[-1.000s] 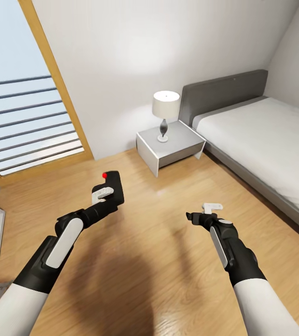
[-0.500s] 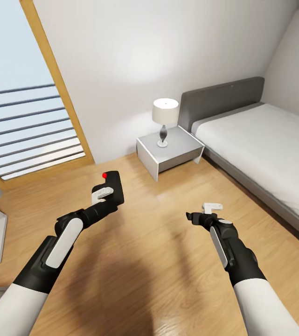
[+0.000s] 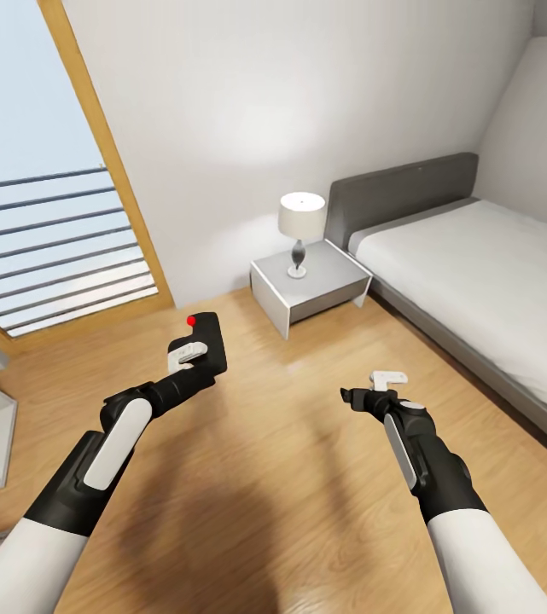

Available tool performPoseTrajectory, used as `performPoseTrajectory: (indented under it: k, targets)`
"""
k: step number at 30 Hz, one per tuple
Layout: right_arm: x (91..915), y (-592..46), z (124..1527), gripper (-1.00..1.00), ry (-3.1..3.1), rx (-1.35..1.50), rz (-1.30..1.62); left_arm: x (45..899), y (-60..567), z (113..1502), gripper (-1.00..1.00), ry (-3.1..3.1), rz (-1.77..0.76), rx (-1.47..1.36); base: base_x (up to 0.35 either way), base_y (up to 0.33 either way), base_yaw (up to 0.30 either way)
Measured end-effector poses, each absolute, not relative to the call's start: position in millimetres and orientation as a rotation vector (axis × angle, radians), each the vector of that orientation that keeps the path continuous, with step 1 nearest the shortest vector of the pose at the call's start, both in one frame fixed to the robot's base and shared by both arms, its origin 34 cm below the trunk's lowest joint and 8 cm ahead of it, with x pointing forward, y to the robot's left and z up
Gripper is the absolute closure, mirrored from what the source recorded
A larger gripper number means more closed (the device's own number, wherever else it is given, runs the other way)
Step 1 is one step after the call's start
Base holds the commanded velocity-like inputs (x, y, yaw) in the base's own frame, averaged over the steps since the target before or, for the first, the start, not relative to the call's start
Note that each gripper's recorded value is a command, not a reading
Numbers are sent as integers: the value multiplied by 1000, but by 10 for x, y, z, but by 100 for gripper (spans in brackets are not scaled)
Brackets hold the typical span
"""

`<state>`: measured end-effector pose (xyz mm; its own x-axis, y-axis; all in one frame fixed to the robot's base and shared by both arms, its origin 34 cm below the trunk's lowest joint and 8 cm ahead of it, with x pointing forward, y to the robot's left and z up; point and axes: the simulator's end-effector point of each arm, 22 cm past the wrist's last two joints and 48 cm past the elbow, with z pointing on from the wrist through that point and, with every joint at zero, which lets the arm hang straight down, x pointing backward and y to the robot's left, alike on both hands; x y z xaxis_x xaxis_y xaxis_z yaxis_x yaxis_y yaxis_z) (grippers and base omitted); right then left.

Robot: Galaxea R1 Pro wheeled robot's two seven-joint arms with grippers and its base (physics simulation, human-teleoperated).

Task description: Attach the digital camera to the camera tripod in the bedroom.

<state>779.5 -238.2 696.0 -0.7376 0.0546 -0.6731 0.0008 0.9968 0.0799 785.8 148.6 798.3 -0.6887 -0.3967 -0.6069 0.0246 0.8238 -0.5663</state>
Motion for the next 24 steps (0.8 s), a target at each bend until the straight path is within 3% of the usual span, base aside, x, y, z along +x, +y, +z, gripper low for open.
performPoseTrajectory:
  k: [24]
  targets:
    - [7831,-2370,7540,-100,2364,37,99,7861,1494,8567,100,2204,-705,-258,0,0,0]
